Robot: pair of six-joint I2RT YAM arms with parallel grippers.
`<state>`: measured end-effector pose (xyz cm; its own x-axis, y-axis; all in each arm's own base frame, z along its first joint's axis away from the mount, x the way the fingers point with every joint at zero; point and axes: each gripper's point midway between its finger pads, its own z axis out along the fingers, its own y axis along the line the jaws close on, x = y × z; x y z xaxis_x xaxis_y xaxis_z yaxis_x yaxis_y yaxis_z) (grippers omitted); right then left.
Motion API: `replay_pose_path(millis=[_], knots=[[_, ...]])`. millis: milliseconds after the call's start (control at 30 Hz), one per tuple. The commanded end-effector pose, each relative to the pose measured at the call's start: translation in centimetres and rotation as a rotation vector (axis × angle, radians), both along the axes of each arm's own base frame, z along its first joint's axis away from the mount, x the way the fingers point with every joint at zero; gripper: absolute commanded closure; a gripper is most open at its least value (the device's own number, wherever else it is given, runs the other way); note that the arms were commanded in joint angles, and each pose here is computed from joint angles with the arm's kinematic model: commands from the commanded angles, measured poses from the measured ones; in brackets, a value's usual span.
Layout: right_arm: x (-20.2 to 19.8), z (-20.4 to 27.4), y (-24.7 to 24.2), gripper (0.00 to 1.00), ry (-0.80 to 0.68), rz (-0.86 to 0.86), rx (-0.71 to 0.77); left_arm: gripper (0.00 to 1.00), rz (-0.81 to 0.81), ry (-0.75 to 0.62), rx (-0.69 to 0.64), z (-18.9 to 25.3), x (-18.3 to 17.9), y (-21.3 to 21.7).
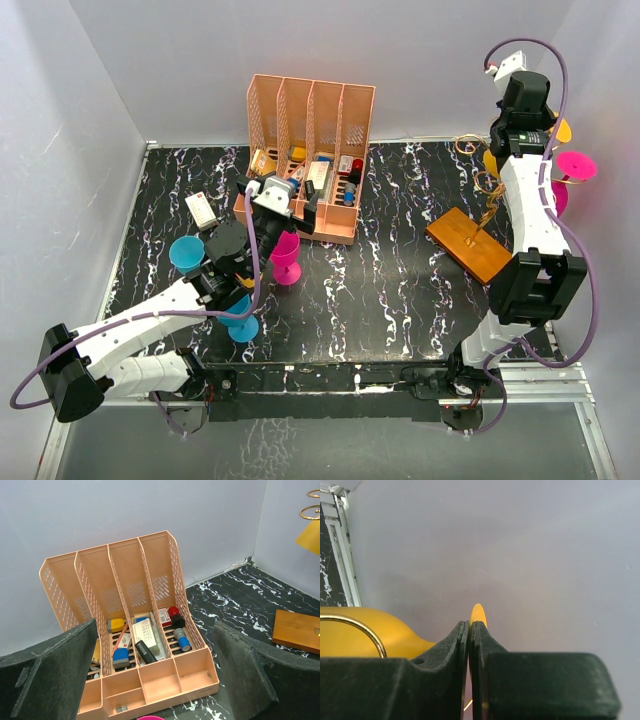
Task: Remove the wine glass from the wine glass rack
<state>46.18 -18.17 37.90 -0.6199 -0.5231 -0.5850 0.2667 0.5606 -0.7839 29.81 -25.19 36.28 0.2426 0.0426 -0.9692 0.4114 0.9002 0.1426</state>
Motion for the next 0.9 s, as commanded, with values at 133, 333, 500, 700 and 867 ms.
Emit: replay_pose_path(millis=[133, 333, 500, 700, 867], knots=[[-1.1, 4.6, -0.2, 0.92, -0.125, -0.004, -0.061, 0.03, 0.004, -0.041, -0.045, 1.5, -0.5, 0.7], [-3.0, 4.7, -0.7, 0.92, -0.150, -0.021, -0.081, 0.03, 0.004, -0.049, -0.050, 1.8, -0.7, 0.9], [-3.3, 4.8, -0.6, 0.92, -0.158, -0.014, -0.076, 0.03, -0.002, -0.054, -0.051, 1.9, -1.0, 0.7], [-3.9, 5.1, 0.7, 0.92, -0.159, 0.053, -0.046, 0.03, 0.003, -0.058, -0.048, 2.0, -1.0, 0.8], [-4.6, 4.6, 1.7, 0.92, -0.123, 0.085, -0.083, 0.03, -0.003, -0.058, -0.043, 1.9, -1.1, 0.6]])
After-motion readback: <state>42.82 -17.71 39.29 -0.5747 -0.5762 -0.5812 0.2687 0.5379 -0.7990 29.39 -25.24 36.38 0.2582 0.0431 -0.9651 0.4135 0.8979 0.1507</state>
